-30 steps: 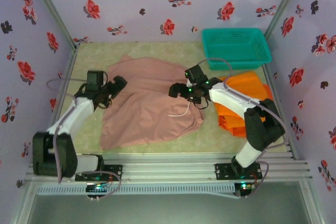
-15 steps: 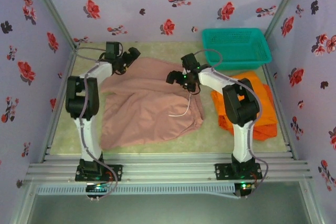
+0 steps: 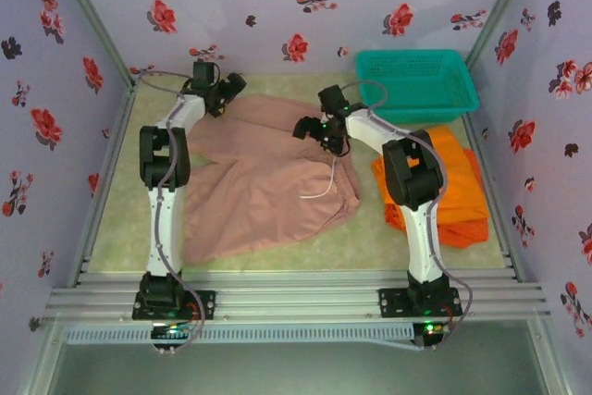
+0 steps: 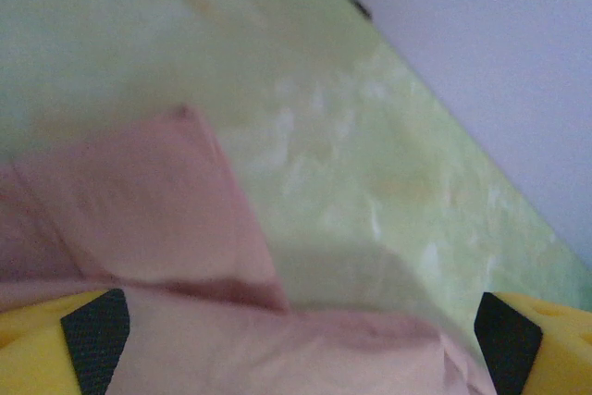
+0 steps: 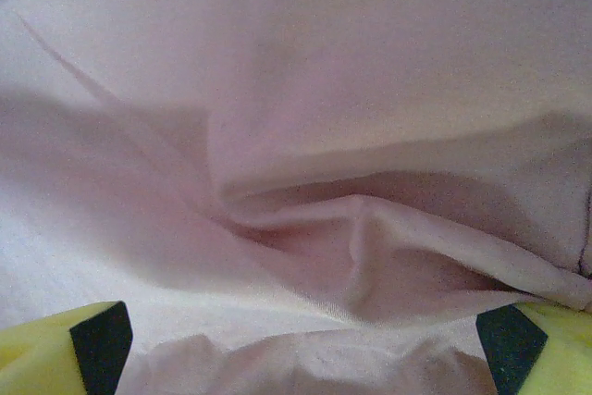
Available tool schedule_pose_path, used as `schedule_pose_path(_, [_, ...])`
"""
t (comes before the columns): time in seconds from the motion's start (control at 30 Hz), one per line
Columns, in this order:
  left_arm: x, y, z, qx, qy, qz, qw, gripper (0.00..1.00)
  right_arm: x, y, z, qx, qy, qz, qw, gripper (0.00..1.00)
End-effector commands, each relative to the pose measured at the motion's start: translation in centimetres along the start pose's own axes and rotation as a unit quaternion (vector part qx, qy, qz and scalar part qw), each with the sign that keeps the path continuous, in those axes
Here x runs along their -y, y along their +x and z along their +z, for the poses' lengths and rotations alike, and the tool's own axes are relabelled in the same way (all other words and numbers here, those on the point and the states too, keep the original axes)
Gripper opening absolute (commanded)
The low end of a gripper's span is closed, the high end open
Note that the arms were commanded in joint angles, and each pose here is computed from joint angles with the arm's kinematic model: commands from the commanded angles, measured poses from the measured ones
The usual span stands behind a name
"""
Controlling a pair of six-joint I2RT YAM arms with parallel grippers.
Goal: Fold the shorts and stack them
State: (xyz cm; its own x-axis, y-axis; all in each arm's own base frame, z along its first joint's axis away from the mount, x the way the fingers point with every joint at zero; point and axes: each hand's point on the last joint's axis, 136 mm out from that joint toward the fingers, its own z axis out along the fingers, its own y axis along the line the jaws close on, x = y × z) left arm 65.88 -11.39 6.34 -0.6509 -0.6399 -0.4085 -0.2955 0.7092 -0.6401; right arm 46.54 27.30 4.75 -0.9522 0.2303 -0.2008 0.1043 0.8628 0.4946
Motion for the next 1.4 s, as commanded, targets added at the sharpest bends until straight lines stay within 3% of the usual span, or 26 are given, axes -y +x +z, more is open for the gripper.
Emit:
schedule_pose_path(0.0, [-5.4,-0.5,2.2,-0.006,-0.066,-0.016,0.998,0.99,1.3,-0.5,0.8,-0.008,0.025,0.019,0.999,0.99])
schedule_pose_path(0.2, [-5.7,-3.6,3.2,0.025,-0.053,-0.040,0.997,0.99,0.6,-2.0,1.5,0.002,0.008,0.055,0.998,0.99])
schedule_pose_path(0.3, [-4.2,-5.6,1.3,0.039,-0.042,-0.037,0.998,0.99,-1.0,-2.5,0.9,0.007,-0.017,0.060,0.998,0.99])
schedule_pose_path(0.47, [1.4,-8.3,-7.1,0.076,-0.008,0.012,0.997,0.99,-4.7,-2.9,-2.8,0.034,-0.056,0.028,0.997,0.99])
schedule_pose_path(0.6, [4.2,-7.6,-16.3,0.100,0.010,0.036,0.994,0.99,-6.9,-2.8,-7.6,0.074,-0.071,0.000,0.995,0.99])
schedule_pose_path(0.7, [4.0,-5.0,-22.5,0.101,0.006,0.031,0.994,0.99,-7.1,-2.2,-10.8,0.100,-0.073,-0.010,0.992,0.99])
schedule_pose_path(0.9, [-2.3,5.9,-30.5,0.036,-0.043,-0.035,0.998,0.99,-3.9,1.2,-15.5,0.131,-0.042,-0.015,0.990,0.98])
schedule_pose_path(1.13, [-12.6,19.0,-35.7,-0.021,-0.146,-0.157,0.977,0.97,1.3,6.0,-16.8,0.126,-0.006,0.003,0.992,0.96])
schedule_pose_path(1.37, [-18.6,25.1,-38.6,-0.038,-0.246,-0.213,0.945,0.85,4.3,8.4,-15.9,0.110,0.021,0.015,0.994,0.96])
